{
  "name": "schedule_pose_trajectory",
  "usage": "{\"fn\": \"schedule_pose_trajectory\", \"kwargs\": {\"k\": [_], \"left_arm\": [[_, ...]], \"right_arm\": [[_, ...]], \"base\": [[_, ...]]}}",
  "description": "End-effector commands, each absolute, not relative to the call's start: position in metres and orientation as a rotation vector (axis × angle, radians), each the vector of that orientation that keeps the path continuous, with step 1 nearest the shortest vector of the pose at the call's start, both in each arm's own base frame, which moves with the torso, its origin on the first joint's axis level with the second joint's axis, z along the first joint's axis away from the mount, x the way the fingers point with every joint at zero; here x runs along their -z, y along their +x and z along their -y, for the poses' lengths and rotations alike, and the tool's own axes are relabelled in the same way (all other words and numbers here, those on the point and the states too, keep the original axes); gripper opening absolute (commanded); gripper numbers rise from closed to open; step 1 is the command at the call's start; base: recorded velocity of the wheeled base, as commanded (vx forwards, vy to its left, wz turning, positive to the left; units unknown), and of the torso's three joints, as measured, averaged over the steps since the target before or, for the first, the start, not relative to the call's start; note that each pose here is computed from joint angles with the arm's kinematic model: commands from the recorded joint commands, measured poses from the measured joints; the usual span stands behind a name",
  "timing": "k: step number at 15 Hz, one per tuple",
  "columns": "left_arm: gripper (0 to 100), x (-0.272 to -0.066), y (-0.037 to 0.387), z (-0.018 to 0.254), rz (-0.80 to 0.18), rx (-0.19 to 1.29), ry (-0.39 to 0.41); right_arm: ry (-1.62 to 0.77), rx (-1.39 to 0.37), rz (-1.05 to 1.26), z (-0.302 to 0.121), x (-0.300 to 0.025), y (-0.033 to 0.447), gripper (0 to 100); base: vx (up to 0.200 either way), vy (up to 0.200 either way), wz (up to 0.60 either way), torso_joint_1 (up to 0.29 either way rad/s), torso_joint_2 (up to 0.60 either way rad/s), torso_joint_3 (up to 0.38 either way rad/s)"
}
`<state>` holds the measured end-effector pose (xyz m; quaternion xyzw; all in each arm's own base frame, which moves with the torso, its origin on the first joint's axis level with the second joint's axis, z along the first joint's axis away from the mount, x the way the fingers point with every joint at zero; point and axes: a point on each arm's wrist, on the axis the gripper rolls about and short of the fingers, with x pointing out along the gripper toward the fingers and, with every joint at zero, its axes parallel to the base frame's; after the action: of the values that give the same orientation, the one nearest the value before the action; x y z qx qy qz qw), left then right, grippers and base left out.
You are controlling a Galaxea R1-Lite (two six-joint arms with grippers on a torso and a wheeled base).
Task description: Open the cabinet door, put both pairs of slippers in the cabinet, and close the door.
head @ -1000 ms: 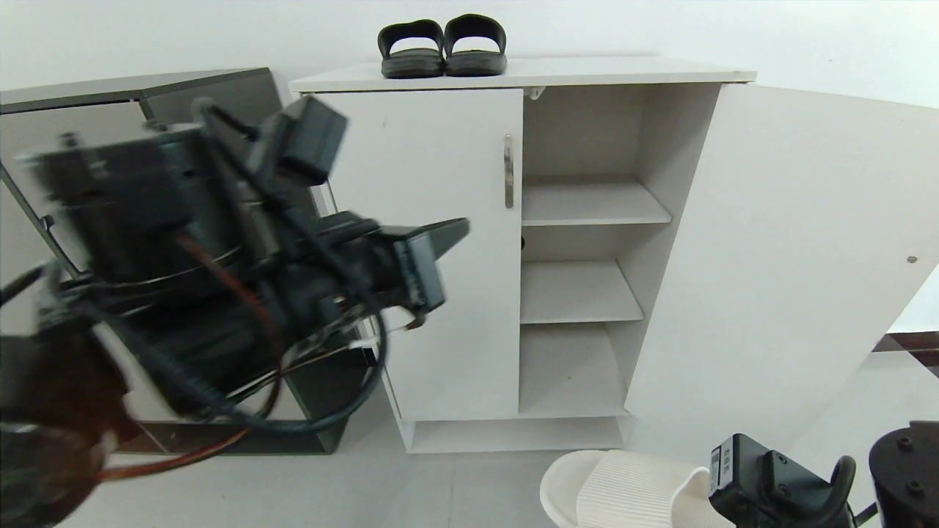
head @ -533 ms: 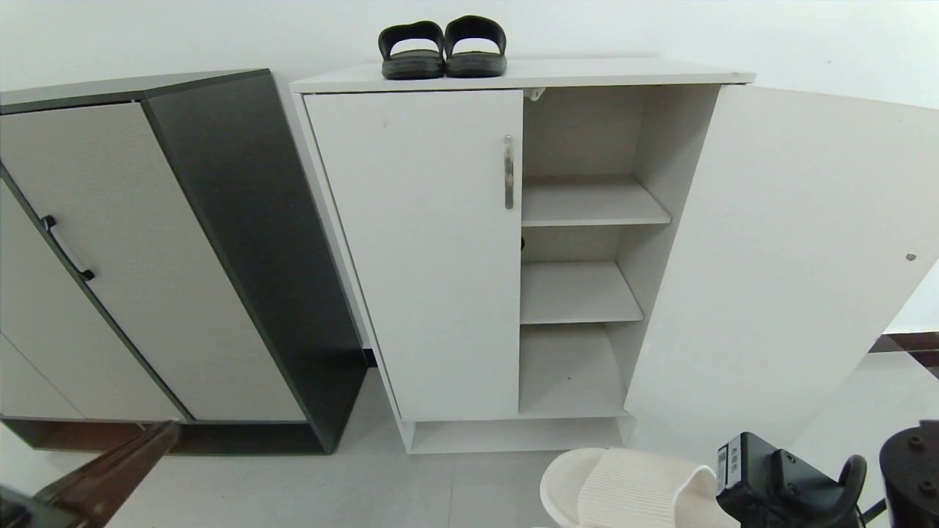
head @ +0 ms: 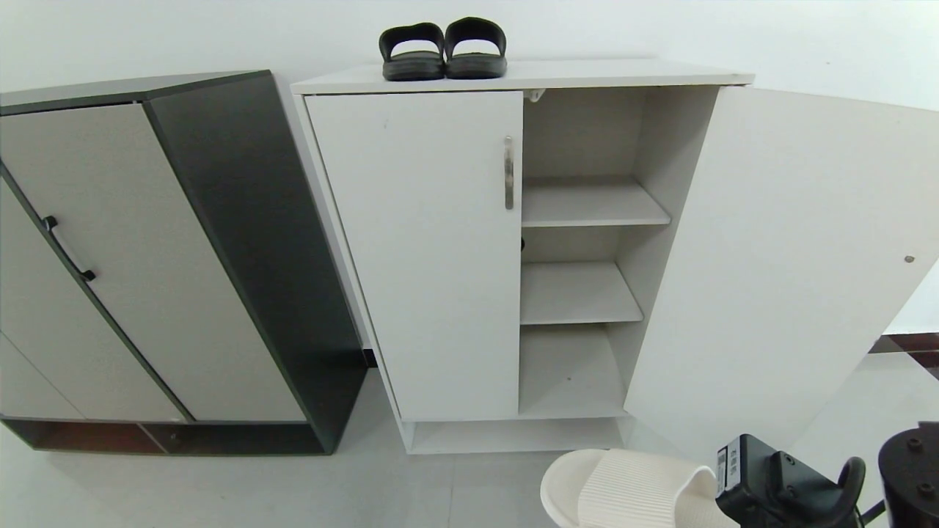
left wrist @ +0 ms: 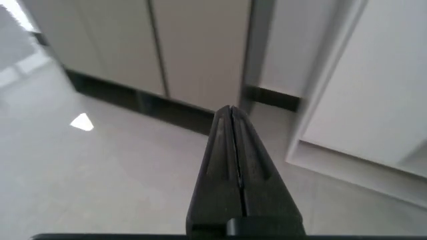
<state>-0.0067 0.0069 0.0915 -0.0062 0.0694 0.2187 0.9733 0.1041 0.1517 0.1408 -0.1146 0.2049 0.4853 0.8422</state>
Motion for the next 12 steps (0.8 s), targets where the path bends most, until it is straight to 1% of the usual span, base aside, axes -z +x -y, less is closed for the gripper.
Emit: {"fn": "schedule_pose_trajectory", "kwargs": {"k": [1, 2, 3, 4, 5, 7, 8, 9, 10, 11, 12], "left_arm": [[0, -0.0818, -0.0182, -0.0033, -0.046, -0.505, 0.000], [0, -0.0819, -0.0174, -0.0023, -0.045, -0.452, 0.003], [0, -0.0800, -0.0158, 0.0018, -0.060, -0.255, -0.013], [0, -0.0766, -0.0154, 0.0048, -0.100, -0.098, -0.013], [0, -0.0776, -0.0155, 0.0029, -0.089, -0.130, 0.003], [0, -0.0776, -0.0154, 0.0038, -0.090, -0.078, 0.024], [0, -0.0776, -0.0154, 0.0042, -0.090, -0.055, 0.063], [0, -0.0776, -0.0156, 0.0042, -0.088, -0.019, 0.081], [0, -0.0767, -0.0197, 0.0017, -0.034, 0.131, 0.094], [0, -0.0764, -0.0197, 0.0019, -0.038, 0.109, 0.092], [0, -0.0757, -0.0215, 0.0018, -0.015, 0.105, 0.090]], "right_arm": [[-0.244, -1.026, -0.437, -0.1523, -0.1399, 0.1044, 0], [-0.246, -1.026, -0.440, -0.1527, -0.1394, 0.1047, 0], [-0.247, -1.026, -0.443, -0.1527, -0.1387, 0.1047, 0], [-0.247, -1.026, -0.443, -0.1529, -0.1386, 0.1048, 0], [-0.249, -1.026, -0.444, -0.1528, -0.1384, 0.1048, 0], [-0.258, -1.030, -0.437, -0.1529, -0.1386, 0.1048, 0], [-0.259, -1.030, -0.436, -0.1529, -0.1386, 0.1048, 0], [-0.261, -1.032, -0.439, -0.1532, -0.1381, 0.1046, 0], [-0.262, -1.029, -0.446, -0.1534, -0.1365, 0.1052, 0], [-0.263, -1.029, -0.449, -0.1536, -0.1361, 0.1053, 0], [-0.265, -1.029, -0.451, -0.1545, -0.1355, 0.1059, 0]], "base": [[0.000, 0.000, 0.00, 0.000, 0.00, 0.000], [0.000, 0.000, 0.00, 0.000, 0.00, 0.000], [0.000, 0.000, 0.00, 0.000, 0.00, 0.000], [0.000, 0.000, 0.00, 0.000, 0.00, 0.000], [0.000, 0.000, 0.00, 0.000, 0.00, 0.000], [0.000, 0.000, 0.00, 0.000, 0.00, 0.000], [0.000, 0.000, 0.00, 0.000, 0.00, 0.000], [0.000, 0.000, 0.00, 0.000, 0.00, 0.000], [0.000, 0.000, 0.00, 0.000, 0.00, 0.000], [0.000, 0.000, 0.00, 0.000, 0.00, 0.000], [0.000, 0.000, 0.00, 0.000, 0.00, 0.000]]}}
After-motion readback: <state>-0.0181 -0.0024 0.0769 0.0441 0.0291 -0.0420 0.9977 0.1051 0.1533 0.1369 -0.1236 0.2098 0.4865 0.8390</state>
